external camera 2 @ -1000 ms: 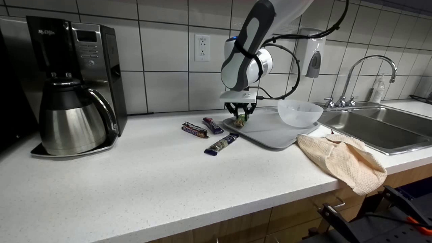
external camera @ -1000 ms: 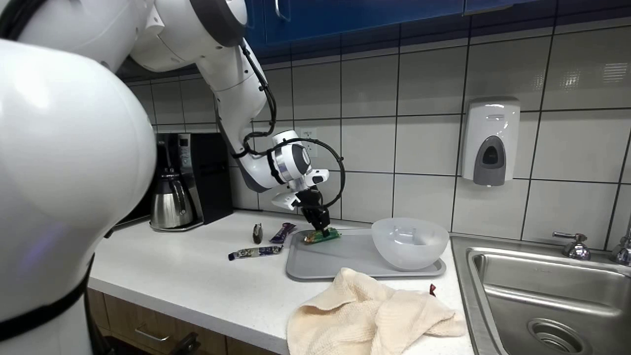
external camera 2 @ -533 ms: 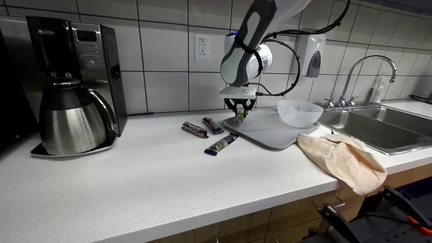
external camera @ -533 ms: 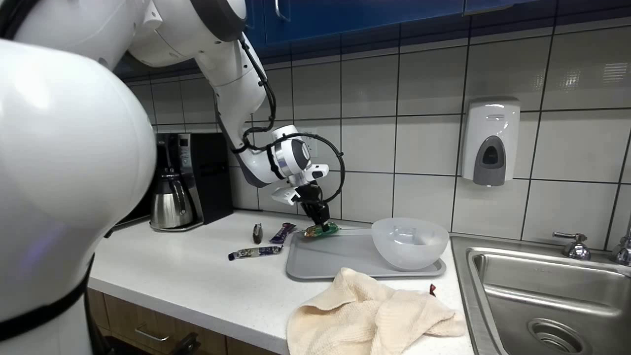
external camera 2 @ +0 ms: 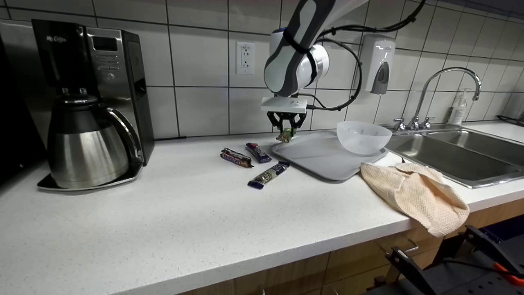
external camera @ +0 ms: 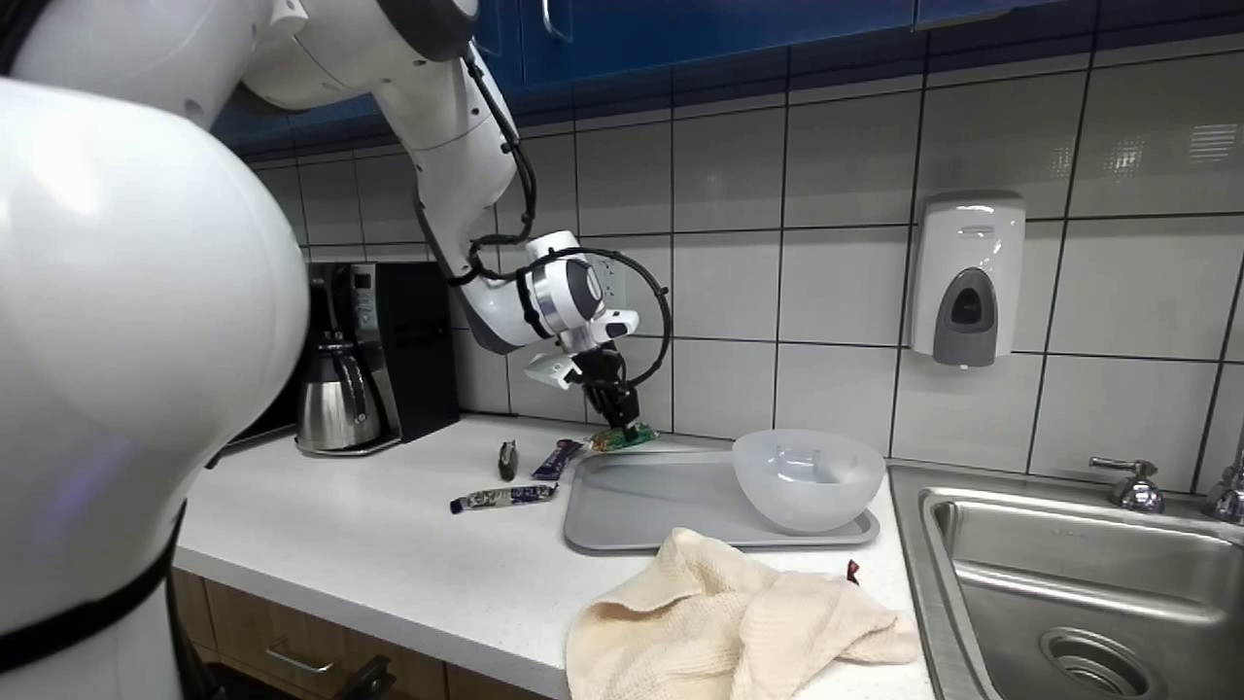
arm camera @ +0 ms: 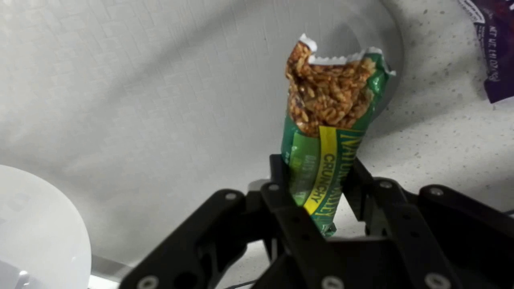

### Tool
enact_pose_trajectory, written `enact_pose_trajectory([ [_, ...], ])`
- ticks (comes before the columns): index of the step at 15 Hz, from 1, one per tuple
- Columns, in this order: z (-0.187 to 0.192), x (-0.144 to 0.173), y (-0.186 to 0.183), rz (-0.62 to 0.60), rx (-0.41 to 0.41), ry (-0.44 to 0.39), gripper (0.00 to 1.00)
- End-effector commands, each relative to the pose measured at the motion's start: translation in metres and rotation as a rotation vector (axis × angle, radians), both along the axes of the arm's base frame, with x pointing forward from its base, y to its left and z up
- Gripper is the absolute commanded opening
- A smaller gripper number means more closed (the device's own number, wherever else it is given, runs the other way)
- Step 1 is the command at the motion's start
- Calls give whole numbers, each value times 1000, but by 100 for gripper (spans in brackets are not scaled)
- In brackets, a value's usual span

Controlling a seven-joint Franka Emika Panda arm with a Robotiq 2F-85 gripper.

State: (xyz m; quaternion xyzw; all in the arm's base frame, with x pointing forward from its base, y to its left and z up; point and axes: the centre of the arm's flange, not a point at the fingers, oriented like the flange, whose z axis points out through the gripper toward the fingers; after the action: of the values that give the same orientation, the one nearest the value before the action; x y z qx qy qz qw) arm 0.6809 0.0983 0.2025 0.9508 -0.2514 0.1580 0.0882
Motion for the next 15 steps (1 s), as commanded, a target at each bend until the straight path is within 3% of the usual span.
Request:
enact_pose_trajectory([
  [1, 19, -22, 6, 12, 16, -3, 14],
  [15, 28, -62, 26, 48, 57, 43, 14],
])
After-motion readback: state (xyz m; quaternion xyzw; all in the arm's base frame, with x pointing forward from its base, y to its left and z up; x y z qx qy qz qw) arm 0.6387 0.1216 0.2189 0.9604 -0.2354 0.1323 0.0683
